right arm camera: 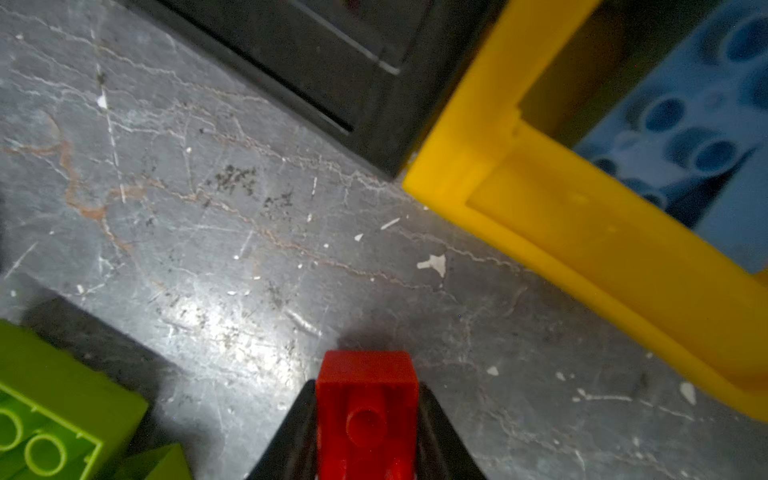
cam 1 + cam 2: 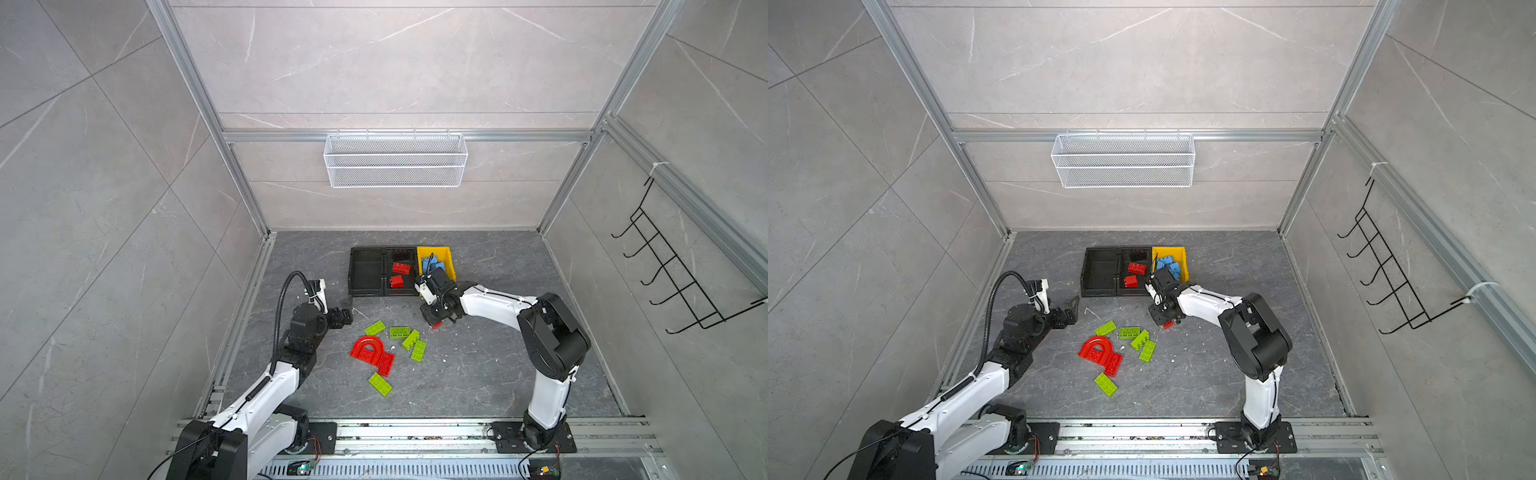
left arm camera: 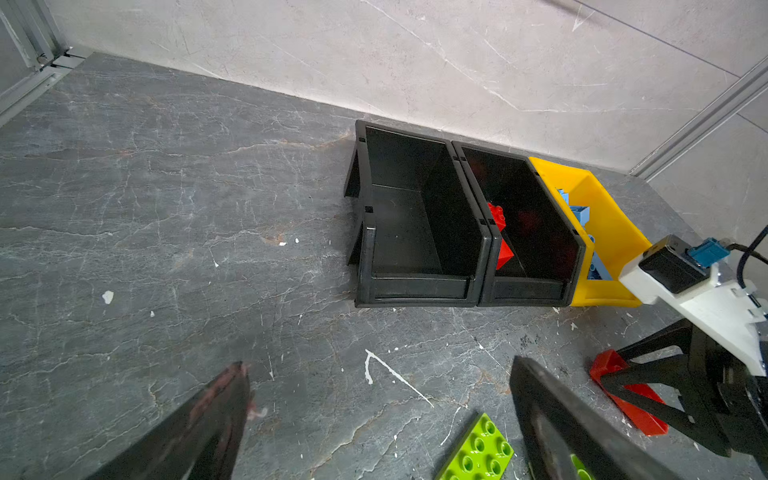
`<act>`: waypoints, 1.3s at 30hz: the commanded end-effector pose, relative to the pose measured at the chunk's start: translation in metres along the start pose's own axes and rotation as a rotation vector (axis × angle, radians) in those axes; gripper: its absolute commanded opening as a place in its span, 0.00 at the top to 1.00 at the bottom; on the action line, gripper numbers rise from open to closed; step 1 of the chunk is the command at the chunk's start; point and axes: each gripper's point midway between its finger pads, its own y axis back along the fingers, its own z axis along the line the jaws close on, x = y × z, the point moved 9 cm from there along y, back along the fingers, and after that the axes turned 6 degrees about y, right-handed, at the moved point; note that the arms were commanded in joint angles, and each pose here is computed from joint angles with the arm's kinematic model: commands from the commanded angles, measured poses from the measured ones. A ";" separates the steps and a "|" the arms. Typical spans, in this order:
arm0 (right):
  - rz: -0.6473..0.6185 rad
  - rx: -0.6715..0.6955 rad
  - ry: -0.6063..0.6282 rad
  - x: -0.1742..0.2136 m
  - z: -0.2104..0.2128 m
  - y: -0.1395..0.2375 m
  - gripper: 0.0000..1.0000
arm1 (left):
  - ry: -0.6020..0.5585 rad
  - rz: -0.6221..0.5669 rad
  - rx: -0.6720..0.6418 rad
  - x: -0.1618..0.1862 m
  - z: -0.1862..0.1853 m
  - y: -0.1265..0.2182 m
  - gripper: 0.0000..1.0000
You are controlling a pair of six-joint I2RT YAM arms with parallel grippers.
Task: Sort the legos into containers by color
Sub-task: 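Lower the right gripper and grasp the red 2x4 brick by its end, then carry the red brick over the black bin with the right gripper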
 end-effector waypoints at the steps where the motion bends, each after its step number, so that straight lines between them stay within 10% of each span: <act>1: -0.012 0.011 -0.008 -0.004 0.001 0.007 0.65 | -0.017 -0.068 0.027 -0.016 -0.007 0.002 0.00; 22: -0.309 -0.069 -0.084 -0.083 0.001 0.068 0.69 | -0.017 -0.088 0.029 -0.019 -0.008 0.008 0.00; 39: -0.426 -0.112 -0.140 -0.169 -0.010 0.035 0.69 | 0.000 -0.094 0.051 -0.019 -0.010 0.009 0.00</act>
